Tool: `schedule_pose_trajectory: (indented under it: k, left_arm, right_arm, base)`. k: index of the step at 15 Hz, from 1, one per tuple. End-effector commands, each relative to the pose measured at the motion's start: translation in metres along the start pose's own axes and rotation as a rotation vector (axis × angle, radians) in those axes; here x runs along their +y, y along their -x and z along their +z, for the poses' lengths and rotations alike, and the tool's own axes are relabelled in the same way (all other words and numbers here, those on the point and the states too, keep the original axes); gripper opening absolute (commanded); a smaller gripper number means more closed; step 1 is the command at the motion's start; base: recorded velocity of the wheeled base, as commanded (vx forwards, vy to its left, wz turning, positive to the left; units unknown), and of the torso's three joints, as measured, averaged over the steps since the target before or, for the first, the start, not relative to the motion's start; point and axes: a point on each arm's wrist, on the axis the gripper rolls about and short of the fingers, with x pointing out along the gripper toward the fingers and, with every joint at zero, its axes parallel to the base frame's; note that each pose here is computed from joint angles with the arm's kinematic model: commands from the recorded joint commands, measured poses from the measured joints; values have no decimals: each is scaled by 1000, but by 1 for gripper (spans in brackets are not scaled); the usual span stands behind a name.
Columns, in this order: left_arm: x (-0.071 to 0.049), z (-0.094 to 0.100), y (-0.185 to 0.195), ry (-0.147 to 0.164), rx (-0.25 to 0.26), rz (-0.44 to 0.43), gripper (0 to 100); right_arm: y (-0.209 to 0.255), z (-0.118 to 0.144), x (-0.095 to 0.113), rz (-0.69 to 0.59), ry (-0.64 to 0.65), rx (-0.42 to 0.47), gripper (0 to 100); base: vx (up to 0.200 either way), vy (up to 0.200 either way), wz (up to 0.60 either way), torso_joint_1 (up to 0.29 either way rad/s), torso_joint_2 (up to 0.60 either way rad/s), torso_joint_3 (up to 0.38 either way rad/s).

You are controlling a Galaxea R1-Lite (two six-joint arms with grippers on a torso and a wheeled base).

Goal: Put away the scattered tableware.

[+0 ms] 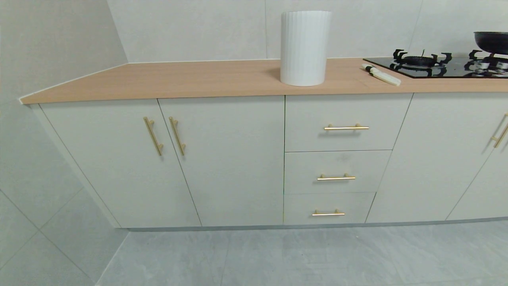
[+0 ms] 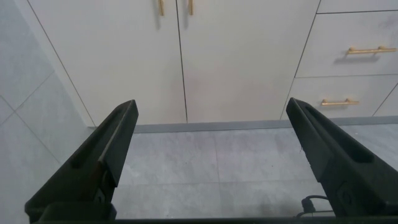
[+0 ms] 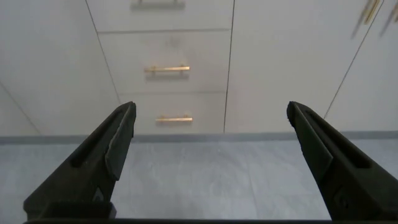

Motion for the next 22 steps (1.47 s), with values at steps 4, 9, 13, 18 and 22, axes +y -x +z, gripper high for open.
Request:
schedule_pose_trajectory:
  k: [4,9,13,18,22]
  left_arm:
    - [0,0,0,0,1,0,100]
    - [0,0,0,-8,1,-1,100]
    - [0,0,0,-8,1,-1,100]
    - [0,0,0,-8,1,-1,100]
    - [0,0,0,-8,1,-1,100]
  right_arm:
    - [-1,-2,0,4,-5,13,100]
    - [-1,-2,0,6,-24,12,100]
    - [-1,-2,0,6,-24,12,100]
    - [-1,-2,0,6,-24,13,100]
    - [-1,-2,0,6,-24,13,100]
  base:
    - [0,0,0,0,0,0]
    - [0,0,0,0,0,0]
    - [0,0,0,0,0,0]
    - [160,0,0,2,1,2]
    - [200,0,0,4,6,-2]
